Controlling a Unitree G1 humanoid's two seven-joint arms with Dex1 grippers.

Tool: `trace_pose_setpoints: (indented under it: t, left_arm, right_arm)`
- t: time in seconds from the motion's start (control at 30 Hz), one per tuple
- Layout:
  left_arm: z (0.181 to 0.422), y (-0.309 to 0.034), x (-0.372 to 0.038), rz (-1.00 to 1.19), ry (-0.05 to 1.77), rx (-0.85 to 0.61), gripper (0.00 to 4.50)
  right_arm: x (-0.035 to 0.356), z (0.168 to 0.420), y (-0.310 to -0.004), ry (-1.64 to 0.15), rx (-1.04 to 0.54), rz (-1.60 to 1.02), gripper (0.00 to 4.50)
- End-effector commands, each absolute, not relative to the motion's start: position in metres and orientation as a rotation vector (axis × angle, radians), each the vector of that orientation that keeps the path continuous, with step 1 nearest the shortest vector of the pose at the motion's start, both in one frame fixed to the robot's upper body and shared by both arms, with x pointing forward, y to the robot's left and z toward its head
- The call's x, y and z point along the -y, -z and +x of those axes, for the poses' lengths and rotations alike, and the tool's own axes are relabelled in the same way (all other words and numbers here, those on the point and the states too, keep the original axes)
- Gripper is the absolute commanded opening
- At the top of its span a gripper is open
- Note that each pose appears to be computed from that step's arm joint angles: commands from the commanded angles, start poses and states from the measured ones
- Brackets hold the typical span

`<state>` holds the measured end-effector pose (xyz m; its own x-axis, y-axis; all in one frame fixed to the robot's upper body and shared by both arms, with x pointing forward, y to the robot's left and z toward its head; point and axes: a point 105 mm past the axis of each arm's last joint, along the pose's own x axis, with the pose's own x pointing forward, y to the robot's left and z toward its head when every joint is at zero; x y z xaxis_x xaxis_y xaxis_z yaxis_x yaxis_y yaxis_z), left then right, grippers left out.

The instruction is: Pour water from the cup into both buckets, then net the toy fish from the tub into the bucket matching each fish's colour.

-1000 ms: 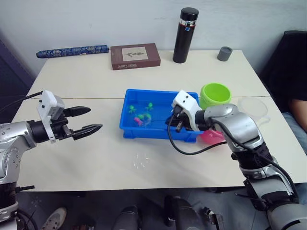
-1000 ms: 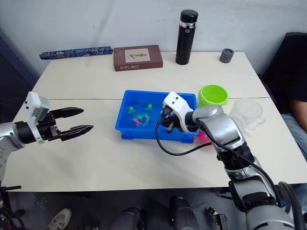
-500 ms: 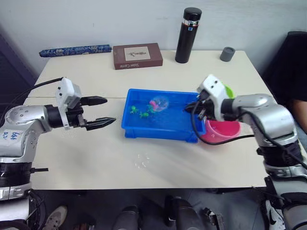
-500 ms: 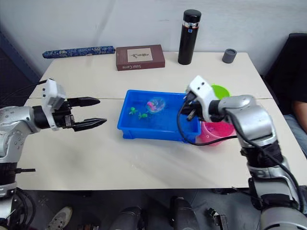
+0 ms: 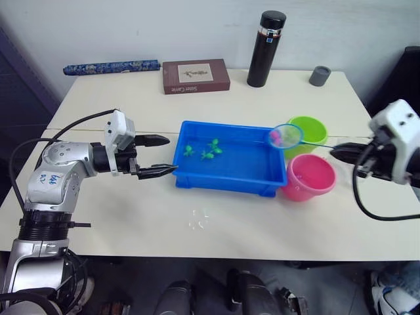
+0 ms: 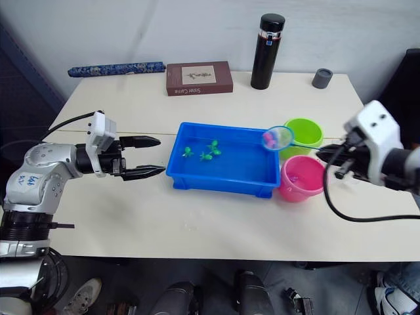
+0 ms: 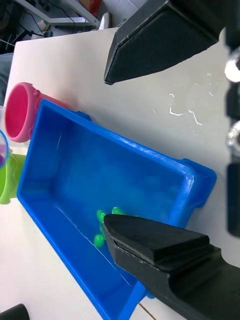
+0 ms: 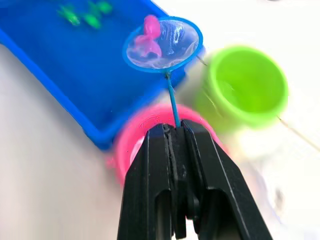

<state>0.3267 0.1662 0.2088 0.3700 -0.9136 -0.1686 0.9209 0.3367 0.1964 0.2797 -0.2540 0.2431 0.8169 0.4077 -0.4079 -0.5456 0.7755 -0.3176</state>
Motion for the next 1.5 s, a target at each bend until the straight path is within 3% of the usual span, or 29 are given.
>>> trace_pose_setpoints:
  t: [0.03,0.3,0.67,0.9,1.07,1.2,1.3,1.5]
  left_arm:
    - [0.323,-0.213,-0.168,0.271,1.185,0.002,4.47]
    - [0.322,-0.21,-0.171,0.258,1.177,-0.015,4.47]
    - [0.333,-0.215,-0.158,0.273,1.235,0.003,4.47]
    - [0.34,-0.213,-0.154,0.272,1.254,0.008,4.47]
    - [0.343,-0.214,-0.149,0.269,1.271,0.024,4.47]
    - [0.344,-0.214,-0.154,0.265,1.246,0.025,4.47]
    - [0.346,-0.215,-0.159,0.261,1.217,0.028,4.47]
    - [0.341,-0.216,-0.175,0.262,1.133,0.014,4.47]
  right_arm:
    - [0.284,0.256,-0.249,-0.383,-0.326,-0.512,0.0]
    - [0.308,0.244,-0.227,-0.241,-0.403,-0.763,0.0]
    - [0.298,0.24,-0.229,-0.241,-0.275,-1.328,0.0]
    - [0.298,0.232,-0.23,-0.258,-0.236,-1.475,0.0]
    - [0.297,0.228,-0.232,-0.236,-0.219,-1.399,0.0]
    - [0.271,0.245,-0.262,-0.256,-0.059,-1.152,0.0]
    - [0.255,0.256,-0.269,-0.307,-0.023,-1.017,0.0]
    - [0.219,0.293,-0.26,-0.5,-0.134,-0.706,0.0]
